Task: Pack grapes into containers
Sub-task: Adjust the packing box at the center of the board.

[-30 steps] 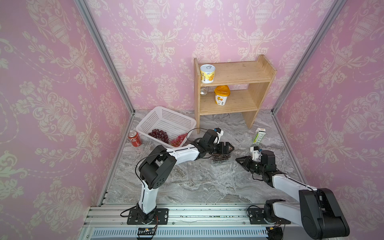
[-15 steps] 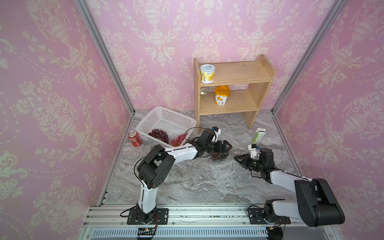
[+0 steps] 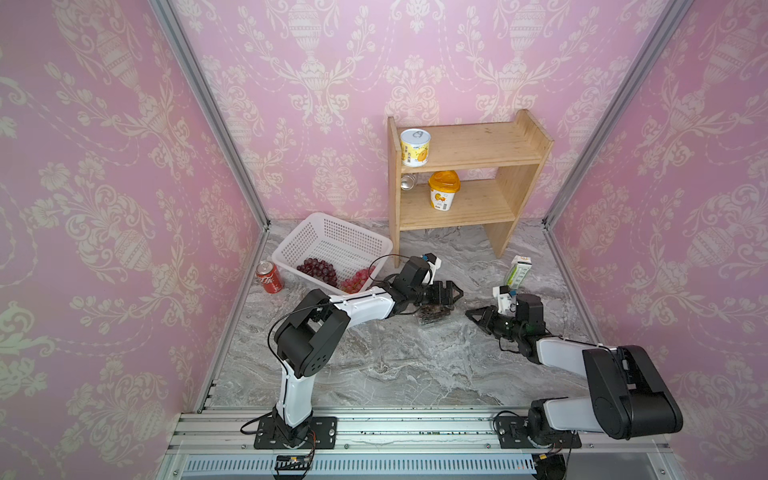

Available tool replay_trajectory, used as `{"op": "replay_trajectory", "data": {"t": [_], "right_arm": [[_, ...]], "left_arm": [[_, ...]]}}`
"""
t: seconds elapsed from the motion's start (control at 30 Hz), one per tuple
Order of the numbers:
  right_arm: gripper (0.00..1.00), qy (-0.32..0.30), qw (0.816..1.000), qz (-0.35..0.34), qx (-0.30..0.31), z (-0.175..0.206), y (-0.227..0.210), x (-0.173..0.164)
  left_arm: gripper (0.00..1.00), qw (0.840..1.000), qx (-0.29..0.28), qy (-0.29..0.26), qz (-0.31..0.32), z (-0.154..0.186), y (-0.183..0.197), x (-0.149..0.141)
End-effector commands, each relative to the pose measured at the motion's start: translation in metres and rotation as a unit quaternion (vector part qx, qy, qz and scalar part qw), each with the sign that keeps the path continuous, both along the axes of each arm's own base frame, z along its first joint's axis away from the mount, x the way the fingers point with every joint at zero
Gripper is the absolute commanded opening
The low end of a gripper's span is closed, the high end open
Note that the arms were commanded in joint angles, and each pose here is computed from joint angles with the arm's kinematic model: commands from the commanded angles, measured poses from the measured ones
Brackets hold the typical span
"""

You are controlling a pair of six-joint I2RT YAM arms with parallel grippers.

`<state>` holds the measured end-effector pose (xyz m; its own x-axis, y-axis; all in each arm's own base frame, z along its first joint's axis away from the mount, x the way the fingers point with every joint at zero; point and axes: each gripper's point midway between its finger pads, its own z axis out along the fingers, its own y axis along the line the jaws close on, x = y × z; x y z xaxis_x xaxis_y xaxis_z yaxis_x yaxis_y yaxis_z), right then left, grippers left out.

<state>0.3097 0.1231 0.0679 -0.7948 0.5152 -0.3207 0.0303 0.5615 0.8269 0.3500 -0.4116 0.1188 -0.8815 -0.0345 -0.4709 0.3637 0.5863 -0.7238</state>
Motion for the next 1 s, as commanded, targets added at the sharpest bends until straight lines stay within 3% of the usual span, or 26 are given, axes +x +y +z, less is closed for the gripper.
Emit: {"op": "replay_trajectory", "data": {"t": [0.0,0.4,0.57,0.77,0.97], "right_arm": [[0.12,0.02,1.0,0.001,-0.007,-0.01,0.003,-0.003],[0.12,0.02,1.0,0.004,-0.012,-0.009,0.004,-0.001],[0.17,0.005,1.0,-0.003,-0.03,0.013,-0.001,-0.003],[0.3,-0.016,0.997,-0.016,-0.072,0.043,-0.012,-0.008],[0.57,-0.035,0.995,0.003,-0.097,0.071,-0.008,-0.008]], "left_arm": [[0.94,0.999,0.042,0.029,0.005,-0.032,0.016,-0.007],[0.94,0.999,0.043,0.029,0.009,-0.032,0.019,-0.004],[0.94,0.999,0.046,0.002,0.006,-0.009,0.02,0.005],[0.95,0.997,0.054,-0.059,-0.001,0.041,0.023,0.02],[0.95,0.994,0.051,-0.09,0.033,0.078,0.052,0.025]]}}
